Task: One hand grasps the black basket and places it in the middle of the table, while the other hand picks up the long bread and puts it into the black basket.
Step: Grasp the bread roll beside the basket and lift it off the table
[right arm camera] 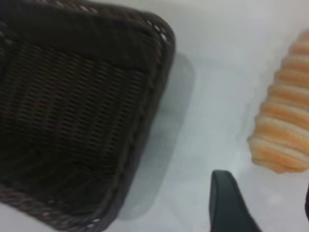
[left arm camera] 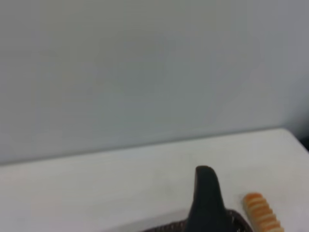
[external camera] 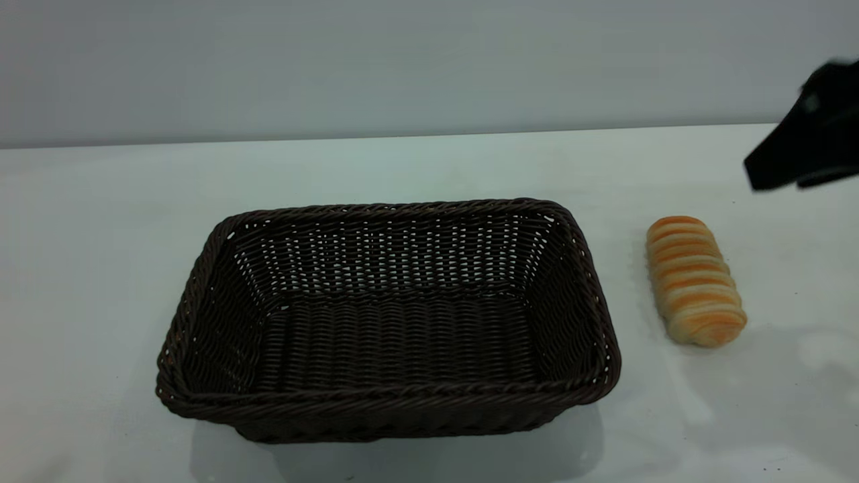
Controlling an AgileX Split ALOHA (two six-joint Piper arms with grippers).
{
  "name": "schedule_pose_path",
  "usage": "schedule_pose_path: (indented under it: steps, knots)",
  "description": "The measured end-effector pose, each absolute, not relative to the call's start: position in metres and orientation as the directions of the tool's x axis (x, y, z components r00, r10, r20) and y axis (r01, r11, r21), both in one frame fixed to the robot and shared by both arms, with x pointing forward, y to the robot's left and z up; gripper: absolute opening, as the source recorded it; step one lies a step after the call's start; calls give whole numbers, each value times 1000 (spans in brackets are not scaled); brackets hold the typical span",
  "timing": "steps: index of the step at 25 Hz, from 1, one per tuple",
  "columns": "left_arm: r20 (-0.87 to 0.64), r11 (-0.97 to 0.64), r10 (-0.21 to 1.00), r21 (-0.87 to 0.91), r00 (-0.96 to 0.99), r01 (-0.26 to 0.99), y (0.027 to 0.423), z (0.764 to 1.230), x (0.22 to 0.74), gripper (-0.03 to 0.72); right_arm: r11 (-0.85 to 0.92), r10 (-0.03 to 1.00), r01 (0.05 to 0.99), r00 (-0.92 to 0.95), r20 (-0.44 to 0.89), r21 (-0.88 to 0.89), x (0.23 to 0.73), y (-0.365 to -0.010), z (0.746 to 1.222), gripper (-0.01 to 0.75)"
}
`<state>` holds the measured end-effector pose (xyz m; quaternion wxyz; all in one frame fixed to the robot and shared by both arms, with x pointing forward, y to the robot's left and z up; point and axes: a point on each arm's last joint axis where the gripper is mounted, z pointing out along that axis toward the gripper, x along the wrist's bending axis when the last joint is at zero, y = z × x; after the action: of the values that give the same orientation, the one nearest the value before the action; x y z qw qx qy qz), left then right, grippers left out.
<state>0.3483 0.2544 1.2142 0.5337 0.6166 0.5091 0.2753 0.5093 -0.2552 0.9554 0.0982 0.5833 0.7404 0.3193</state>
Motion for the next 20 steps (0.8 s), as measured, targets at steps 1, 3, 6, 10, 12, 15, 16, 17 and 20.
schedule_pose_path:
  steps: [1,3,6,10,12,15,16,17,20]
  knots:
    - [-199,90,921,945,336,315,257,1216,342,588,118,929,812,-294,225,572,515,-256,948,371]
    - [-195,96,917,954,348,283,262,1220,330,586,130,932,827,-291,217,547,524,-256,936,371]
    - [-184,99,914,966,362,239,268,1224,316,586,140,938,843,-281,203,519,537,-257,920,371]
    - [-172,92,914,970,367,225,274,1225,301,586,160,945,850,-279,172,502,548,-259,904,371]
    - [-165,79,915,968,369,238,276,1223,296,586,172,946,851,-284,159,496,553,-260,898,371]
    - [-158,56,907,964,390,260,277,1220,289,586,174,948,858,-279,154,483,560,-261,889,371]
    - [-154,47,902,963,402,264,276,1219,287,586,173,949,861,-276,154,478,563,-261,886,371]
    - [-149,38,898,964,415,263,276,1219,285,586,175,949,863,-276,151,474,566,-261,882,371]
    - [-142,19,879,964,454,265,274,1218,279,586,173,953,869,-267,145,463,573,-261,873,371]
